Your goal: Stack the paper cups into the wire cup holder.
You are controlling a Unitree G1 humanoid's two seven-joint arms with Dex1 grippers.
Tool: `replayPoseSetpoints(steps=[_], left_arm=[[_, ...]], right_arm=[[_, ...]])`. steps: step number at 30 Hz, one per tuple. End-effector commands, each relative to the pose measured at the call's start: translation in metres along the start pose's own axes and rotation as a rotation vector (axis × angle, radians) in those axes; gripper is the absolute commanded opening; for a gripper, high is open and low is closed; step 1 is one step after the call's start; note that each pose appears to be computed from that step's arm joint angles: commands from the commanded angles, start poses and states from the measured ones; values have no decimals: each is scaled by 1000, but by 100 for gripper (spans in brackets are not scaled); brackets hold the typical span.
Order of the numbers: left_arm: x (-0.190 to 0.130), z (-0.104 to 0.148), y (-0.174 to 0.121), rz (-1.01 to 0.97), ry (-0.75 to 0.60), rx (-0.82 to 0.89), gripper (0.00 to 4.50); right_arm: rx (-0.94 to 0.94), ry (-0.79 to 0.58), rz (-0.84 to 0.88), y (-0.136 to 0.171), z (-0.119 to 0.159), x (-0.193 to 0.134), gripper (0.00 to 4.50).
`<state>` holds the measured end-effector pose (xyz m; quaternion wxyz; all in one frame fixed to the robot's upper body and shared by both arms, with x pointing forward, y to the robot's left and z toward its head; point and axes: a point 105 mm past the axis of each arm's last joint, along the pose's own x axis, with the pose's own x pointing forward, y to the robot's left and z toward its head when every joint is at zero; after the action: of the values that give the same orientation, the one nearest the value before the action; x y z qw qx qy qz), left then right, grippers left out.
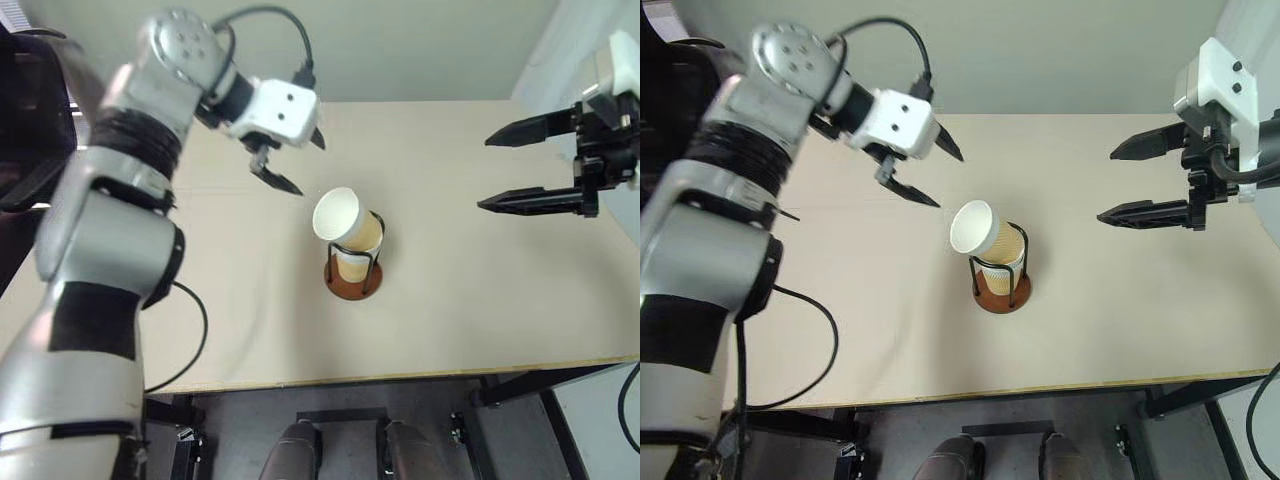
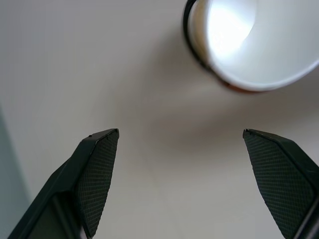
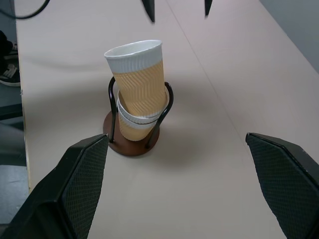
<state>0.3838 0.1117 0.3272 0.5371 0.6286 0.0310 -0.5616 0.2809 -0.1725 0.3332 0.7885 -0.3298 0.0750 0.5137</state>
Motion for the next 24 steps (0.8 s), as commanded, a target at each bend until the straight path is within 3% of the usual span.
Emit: replayPoseSetpoints(steps=[1, 24], left_arm=[[-8, 11, 8, 15, -20, 25, 426], [22, 46, 16, -47, -136, 77, 426]], right_arm=[[-46, -26, -37, -1, 13, -11, 450], [-46, -4, -25, -2, 12, -14, 450]])
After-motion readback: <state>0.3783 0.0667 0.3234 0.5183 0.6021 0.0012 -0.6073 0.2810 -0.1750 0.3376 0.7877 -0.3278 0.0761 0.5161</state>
